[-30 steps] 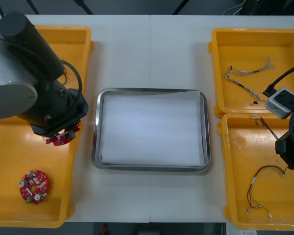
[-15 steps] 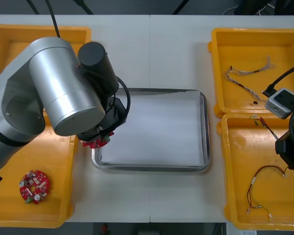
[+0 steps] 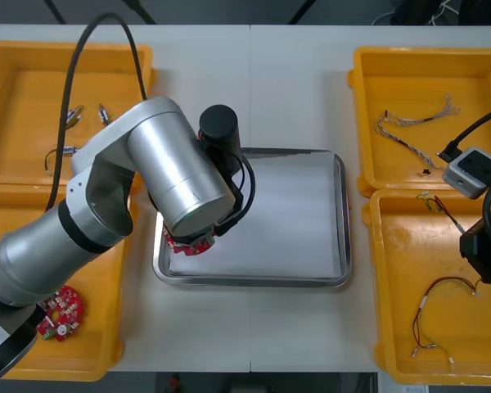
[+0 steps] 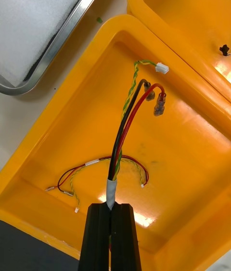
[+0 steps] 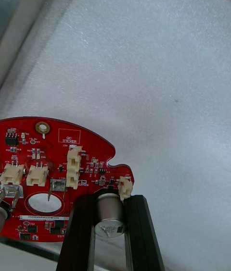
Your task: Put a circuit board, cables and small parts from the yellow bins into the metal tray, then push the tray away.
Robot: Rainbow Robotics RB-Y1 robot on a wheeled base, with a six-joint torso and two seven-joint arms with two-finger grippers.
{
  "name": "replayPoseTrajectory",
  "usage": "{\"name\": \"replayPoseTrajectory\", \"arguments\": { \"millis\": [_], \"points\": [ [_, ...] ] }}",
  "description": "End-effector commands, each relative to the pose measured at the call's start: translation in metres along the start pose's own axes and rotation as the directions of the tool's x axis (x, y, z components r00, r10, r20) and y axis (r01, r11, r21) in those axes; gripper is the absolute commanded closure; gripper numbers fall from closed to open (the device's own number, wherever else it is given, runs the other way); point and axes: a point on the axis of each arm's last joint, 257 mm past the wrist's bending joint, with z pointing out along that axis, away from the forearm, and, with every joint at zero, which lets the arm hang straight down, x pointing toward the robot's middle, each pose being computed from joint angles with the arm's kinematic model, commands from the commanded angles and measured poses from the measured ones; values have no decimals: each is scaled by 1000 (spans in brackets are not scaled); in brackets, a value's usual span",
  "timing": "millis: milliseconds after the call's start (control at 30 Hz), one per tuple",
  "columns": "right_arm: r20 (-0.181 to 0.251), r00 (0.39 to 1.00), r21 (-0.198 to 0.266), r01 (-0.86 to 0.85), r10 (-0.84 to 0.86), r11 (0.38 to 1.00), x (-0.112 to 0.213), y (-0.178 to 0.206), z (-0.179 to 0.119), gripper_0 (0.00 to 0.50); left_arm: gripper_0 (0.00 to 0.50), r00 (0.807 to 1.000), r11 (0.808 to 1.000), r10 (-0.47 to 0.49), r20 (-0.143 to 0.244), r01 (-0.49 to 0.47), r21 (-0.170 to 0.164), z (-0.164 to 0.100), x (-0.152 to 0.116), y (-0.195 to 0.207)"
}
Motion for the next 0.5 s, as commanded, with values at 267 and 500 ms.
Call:
{"name": "replayPoseTrajectory", "arguments": {
  "millis": [267, 500],
  "points": [
    [-15, 999, 35, 40, -39, 999, 5, -5, -5, 500, 500, 1000, 999, -8, -27, 9, 48, 10, 18, -26],
    [-15, 999, 35, 40, -39, 999, 5, -5, -5, 500, 493, 999, 999, -21, -36, 22, 40, 18, 17, -25]
  ]
}}
